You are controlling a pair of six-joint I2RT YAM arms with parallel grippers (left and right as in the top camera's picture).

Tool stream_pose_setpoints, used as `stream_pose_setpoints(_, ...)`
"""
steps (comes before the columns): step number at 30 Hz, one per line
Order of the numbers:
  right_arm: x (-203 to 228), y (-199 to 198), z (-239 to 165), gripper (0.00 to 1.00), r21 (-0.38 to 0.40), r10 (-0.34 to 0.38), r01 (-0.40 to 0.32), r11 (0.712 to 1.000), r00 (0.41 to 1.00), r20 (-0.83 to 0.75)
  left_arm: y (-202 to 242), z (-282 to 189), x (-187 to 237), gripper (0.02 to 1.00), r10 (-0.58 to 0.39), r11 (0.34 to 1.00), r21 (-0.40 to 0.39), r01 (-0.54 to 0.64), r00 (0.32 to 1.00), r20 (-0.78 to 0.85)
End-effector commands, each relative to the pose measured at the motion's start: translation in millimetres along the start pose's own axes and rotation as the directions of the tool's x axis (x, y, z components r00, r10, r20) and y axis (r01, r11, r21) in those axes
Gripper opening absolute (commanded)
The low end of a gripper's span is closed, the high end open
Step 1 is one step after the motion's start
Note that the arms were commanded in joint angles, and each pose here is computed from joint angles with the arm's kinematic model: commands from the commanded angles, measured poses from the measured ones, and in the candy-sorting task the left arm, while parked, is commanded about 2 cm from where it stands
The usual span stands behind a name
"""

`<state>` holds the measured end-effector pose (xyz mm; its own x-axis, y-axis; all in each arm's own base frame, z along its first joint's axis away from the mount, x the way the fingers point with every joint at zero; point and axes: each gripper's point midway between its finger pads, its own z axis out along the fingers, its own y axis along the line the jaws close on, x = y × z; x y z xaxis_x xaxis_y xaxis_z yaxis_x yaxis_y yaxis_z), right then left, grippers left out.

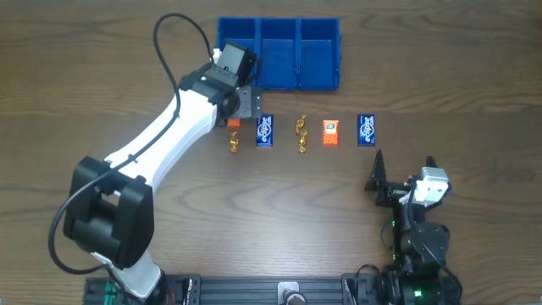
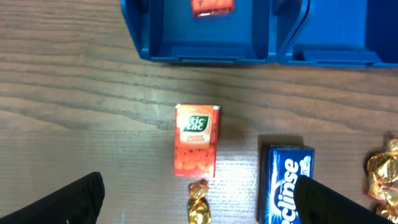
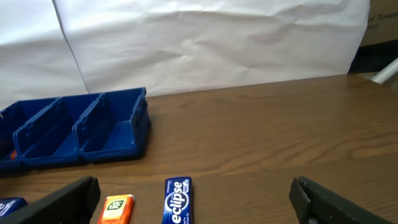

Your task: Sort Candies Into Trays

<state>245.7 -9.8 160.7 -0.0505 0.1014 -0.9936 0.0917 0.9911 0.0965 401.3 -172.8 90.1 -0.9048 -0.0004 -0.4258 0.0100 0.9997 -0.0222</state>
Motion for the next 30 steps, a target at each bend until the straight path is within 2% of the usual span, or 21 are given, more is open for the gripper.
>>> stream_pose_setpoints(1, 0, -2, 0, 0.998, 0.008, -0.01, 0.01, 1.0, 1.0, 0.001, 2, 33, 11, 0.958, -0.01, 1.0, -0.019, 0.008, 0.998, -0.06)
stream_pose_setpoints(7, 0, -2, 0, 0.998, 0.008, -0.01, 0.01, 1.0, 1.0, 0.001, 6, 61, 22, 0.956, -0.026, 1.0, -0.012, 0.025, 0.992, -0.121)
stream_pose_setpoints(21, 0, -2, 0, 0.998, 0.008, -0.01, 0.01, 1.0, 1.0, 0.001, 11, 84, 32, 0.919, -0.029, 0.999, -0.03, 0.025, 0.987, -0.159)
stream_pose_setpoints(24, 0, -2, 0, 0.998, 0.008, -0.01, 0.01, 1.0, 1.0, 0.001, 10, 85, 32, 0.833, -0.031, 0.999, -0.024, 0.027, 0.987, -0.159)
stream_pose_setpoints(27, 0, -2, 0, 0.998, 0.008, -0.01, 0.01, 1.0, 1.0, 0.001, 10, 86, 33, 0.673, -0.03, 0.999, -0.025, 0.027, 0.986, -0.163)
stream_pose_setpoints(30, 0, -2, 0, 0.998, 0.008, -0.01, 0.01, 1.0, 1.0, 0.001, 10, 87, 34, 0.617, -0.03, 0.999, -0.024, 0.027, 0.986, -0.166)
